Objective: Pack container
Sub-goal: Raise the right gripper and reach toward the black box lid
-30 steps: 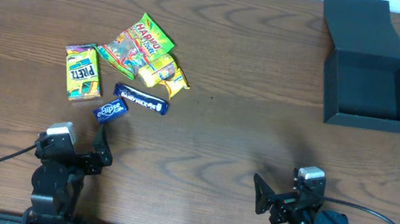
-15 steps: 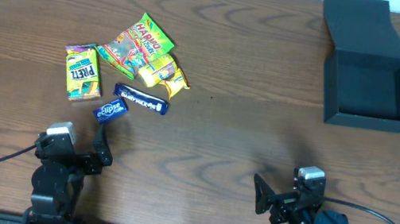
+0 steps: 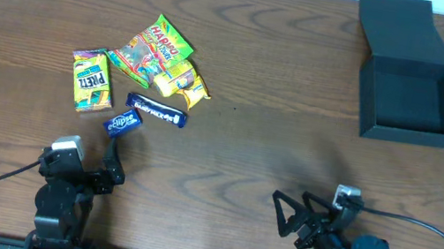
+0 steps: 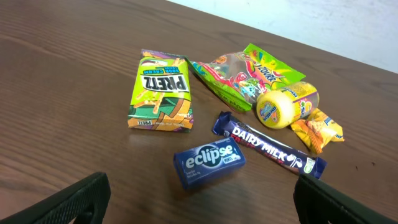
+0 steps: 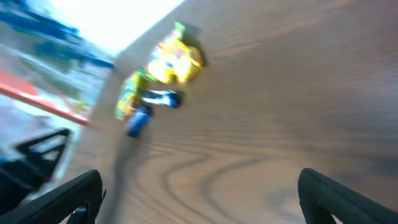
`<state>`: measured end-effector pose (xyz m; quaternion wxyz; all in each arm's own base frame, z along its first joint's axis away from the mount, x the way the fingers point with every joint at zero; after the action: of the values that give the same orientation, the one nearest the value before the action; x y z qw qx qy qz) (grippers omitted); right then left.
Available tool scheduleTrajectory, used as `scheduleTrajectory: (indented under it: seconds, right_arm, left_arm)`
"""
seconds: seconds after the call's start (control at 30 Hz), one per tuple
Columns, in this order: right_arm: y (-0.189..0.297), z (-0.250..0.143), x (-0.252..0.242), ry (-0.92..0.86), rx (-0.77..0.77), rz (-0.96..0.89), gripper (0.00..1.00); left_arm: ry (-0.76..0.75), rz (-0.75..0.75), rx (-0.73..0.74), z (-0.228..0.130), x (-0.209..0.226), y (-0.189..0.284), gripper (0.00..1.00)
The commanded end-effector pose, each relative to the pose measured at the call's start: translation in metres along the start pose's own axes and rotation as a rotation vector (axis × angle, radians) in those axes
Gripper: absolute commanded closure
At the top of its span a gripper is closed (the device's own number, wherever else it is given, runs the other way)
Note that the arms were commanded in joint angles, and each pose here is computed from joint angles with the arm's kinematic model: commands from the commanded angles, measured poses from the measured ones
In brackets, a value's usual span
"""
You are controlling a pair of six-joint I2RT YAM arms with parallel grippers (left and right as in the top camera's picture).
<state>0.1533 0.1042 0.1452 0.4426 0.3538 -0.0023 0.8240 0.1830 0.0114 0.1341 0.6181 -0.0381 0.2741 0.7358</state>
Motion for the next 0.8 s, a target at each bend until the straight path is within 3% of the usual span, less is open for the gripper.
scheduleTrajectory:
  seconds: [0.0, 0.23, 0.5, 0.77]
  right_arm:
    - [0.002, 0.007, 0.018, 0.047, -0.022, 0.108, 0.01]
    - [0.011, 0.040, 0.032, 0.123, -0.069, 0.061, 0.01]
    - [0.003, 0.103, 0.026, 0.277, 0.120, -0.311, 0.01]
    - [-0.041, 0.166, -0.019, 0.329, 0.237, -0.639, 0.01]
  left_arm:
    - [-0.002, 0.003, 0.018, -0.007, 0.002, -0.003, 0.05]
    - [-0.002, 0.003, 0.018, -0.007, 0.002, -0.003, 0.05]
    - [-0.002, 0.003, 0.018, -0.007, 0.002, -0.003, 0.05]
    - [-0.002, 0.003, 0.018, -0.007, 0.002, -0.003, 0.05]
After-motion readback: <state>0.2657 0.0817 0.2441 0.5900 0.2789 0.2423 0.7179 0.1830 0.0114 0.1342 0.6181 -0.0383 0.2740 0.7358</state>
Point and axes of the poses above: each gripper's point midway between its finger pads, its own y axis back along the fingers, its own x axis along the line the jaws close on, z = x × y, the point moved 4 cm from there along y, back along the fingers, and after that the axes turned 11 degrees about y, right-handed, at the moved point
